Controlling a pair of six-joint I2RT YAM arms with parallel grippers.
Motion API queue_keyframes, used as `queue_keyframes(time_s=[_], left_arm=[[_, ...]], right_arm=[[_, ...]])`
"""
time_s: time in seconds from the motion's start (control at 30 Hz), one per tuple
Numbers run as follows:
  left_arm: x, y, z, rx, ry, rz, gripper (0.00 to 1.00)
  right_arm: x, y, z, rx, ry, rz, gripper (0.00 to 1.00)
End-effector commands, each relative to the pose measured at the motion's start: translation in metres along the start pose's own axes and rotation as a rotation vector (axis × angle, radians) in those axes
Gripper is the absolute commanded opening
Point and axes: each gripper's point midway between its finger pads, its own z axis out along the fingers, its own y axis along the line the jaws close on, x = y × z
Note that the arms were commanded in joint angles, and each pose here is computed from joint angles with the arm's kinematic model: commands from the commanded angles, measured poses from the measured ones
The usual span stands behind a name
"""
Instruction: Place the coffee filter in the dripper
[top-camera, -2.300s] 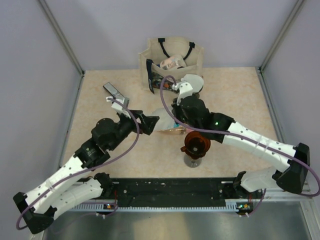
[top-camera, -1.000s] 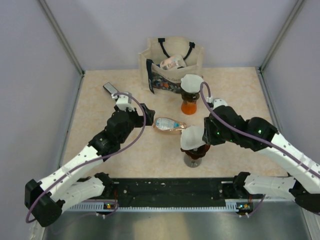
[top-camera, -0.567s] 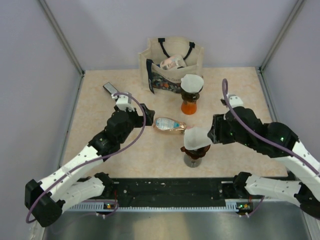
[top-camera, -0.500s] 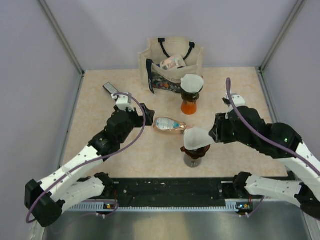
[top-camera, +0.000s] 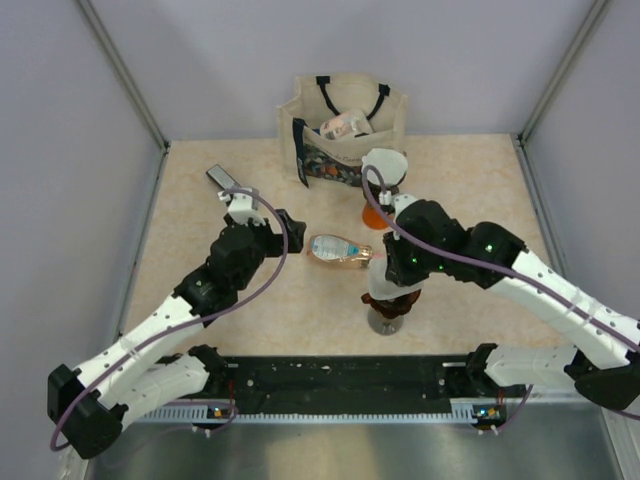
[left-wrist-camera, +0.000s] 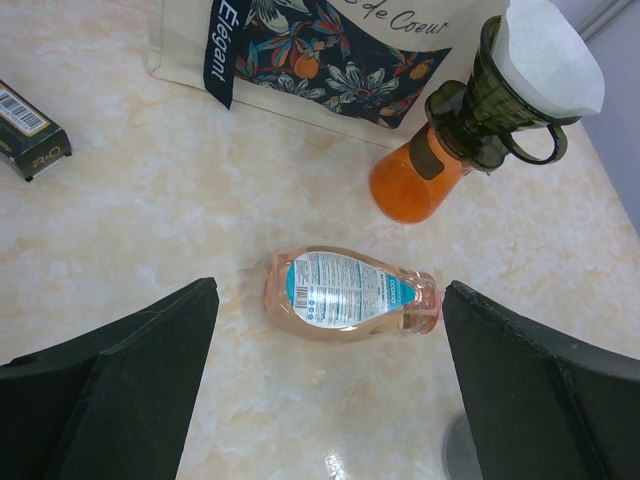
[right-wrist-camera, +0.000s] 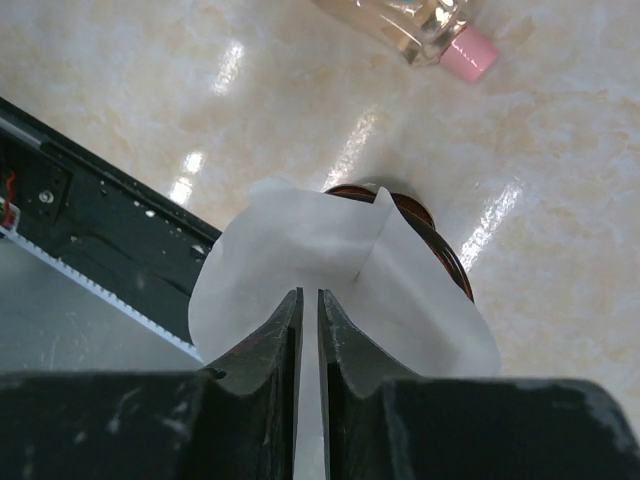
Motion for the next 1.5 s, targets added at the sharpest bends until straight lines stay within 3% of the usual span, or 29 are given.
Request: queue_keyframes(time_s=[0.0, 0.37, 1.47], left_arm=[[-0.013, 0.001, -0.003, -0.003, -0.052, -0.011, 0.99], [-0.012, 0.005, -0.004, -0.025, -0.052, -0.004, 0.99], [-0.012, 0.014, -0.005, -0.055, -0.059, 0.004, 0.99]], right_arm=[[0.002, 0.005, 0.012, -0.028, 0.035, -0.051, 0.1], [0.033, -0.008, 0.036, 0.022, 0.135, -0.067, 0.09], [0.067, -0.021, 0.074, 0.063, 0.238, -0.098, 0.08]])
